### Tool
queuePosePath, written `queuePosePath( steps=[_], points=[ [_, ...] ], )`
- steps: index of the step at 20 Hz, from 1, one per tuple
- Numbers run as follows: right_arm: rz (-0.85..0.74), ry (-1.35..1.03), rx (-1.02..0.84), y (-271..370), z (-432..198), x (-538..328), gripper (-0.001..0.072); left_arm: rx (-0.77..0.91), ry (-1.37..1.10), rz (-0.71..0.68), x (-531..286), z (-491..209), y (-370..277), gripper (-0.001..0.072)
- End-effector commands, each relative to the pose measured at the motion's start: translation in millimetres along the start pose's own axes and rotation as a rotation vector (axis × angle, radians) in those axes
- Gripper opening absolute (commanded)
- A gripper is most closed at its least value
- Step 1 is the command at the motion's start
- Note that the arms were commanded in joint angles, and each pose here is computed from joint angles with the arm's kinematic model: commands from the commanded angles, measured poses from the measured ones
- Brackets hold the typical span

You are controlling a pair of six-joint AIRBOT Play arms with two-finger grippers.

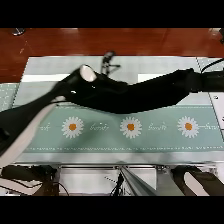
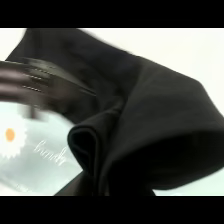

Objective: Fold the shirts.

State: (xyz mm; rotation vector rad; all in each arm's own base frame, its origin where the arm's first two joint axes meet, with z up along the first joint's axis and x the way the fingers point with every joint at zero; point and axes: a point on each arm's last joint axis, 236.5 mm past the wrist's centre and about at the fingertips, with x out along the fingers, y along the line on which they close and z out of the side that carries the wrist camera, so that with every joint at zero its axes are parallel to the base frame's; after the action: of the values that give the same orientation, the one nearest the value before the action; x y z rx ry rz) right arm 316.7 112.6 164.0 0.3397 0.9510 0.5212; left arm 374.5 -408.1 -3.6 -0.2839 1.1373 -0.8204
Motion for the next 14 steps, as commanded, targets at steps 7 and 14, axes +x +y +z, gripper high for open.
queuePosePath(
  steps=[7, 14],
  points=[
    [0.006, -0.022, -0.050, 36, -10, 4, 0.0024, -0.095, 0.251, -0.203, 64, -84, -73, 0.0023],
    [0.072, -0.021, 0.003, 48, -5, 14, 0.0024, -0.286, -0.008, -0.128, -106, 45, 68, 0.0022]
  ],
)
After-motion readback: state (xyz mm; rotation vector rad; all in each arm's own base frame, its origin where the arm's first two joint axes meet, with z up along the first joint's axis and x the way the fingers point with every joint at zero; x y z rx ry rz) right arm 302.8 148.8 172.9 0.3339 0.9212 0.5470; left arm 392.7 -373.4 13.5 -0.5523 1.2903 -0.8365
